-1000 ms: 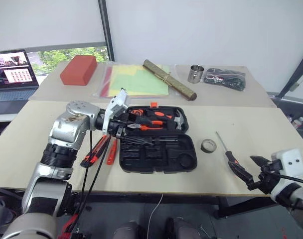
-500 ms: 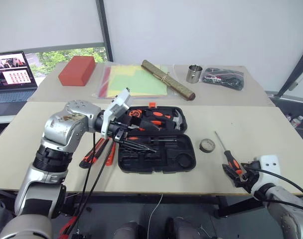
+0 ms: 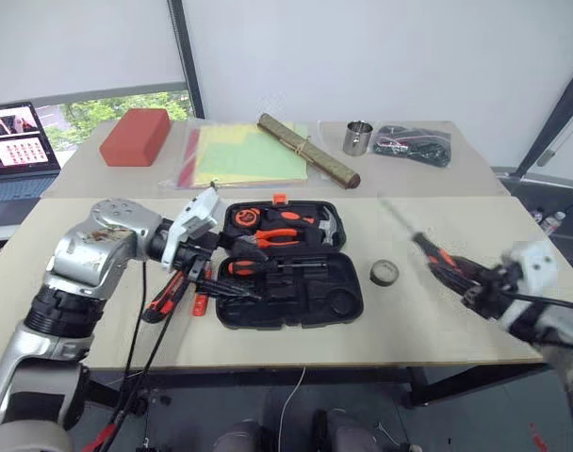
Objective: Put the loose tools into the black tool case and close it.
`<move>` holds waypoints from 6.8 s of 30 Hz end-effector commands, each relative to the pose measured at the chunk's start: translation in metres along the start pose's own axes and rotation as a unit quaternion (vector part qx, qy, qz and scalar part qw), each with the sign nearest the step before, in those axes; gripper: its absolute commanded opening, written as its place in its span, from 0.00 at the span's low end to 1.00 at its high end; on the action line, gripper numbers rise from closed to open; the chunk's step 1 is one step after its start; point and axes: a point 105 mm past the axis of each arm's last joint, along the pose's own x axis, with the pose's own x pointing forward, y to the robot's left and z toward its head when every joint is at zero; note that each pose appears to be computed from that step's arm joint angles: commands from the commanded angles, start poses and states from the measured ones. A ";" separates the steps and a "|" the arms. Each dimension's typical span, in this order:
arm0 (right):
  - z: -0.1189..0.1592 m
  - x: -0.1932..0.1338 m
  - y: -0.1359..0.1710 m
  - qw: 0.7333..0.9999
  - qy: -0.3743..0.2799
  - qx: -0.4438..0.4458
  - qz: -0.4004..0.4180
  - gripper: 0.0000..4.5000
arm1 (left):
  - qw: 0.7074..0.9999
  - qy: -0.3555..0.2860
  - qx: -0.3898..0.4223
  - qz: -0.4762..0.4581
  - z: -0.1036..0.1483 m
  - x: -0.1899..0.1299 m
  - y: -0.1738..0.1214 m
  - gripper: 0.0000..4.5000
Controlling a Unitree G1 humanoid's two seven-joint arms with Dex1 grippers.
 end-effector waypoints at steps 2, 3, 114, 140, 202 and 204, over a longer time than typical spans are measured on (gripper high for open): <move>0.007 0.029 0.034 0.977 0.026 -0.073 0.197 0.22 | 1.000 0.008 0.021 0.004 0.003 -0.009 -0.009 1.00; 0.007 0.034 0.035 0.971 0.034 -0.091 0.218 0.22 | 1.000 0.008 0.020 0.008 0.003 -0.010 -0.009 1.00; 0.067 0.060 0.068 0.979 -0.070 -0.035 0.188 1.00 | 0.806 0.121 -0.349 0.463 -0.100 -0.010 0.020 0.40; 0.045 0.029 0.097 0.959 -0.005 -0.010 0.283 1.00 | 0.927 0.083 -0.086 0.356 -0.013 -0.063 0.029 0.09; 0.050 0.032 0.092 0.978 -0.036 0.014 0.205 1.00 | 0.984 -0.052 0.039 0.166 -0.046 0.040 0.073 0.02; 0.050 0.032 0.092 0.978 -0.036 0.014 0.203 1.00 | 0.985 -0.042 0.040 0.160 -0.054 0.042 0.071 0.02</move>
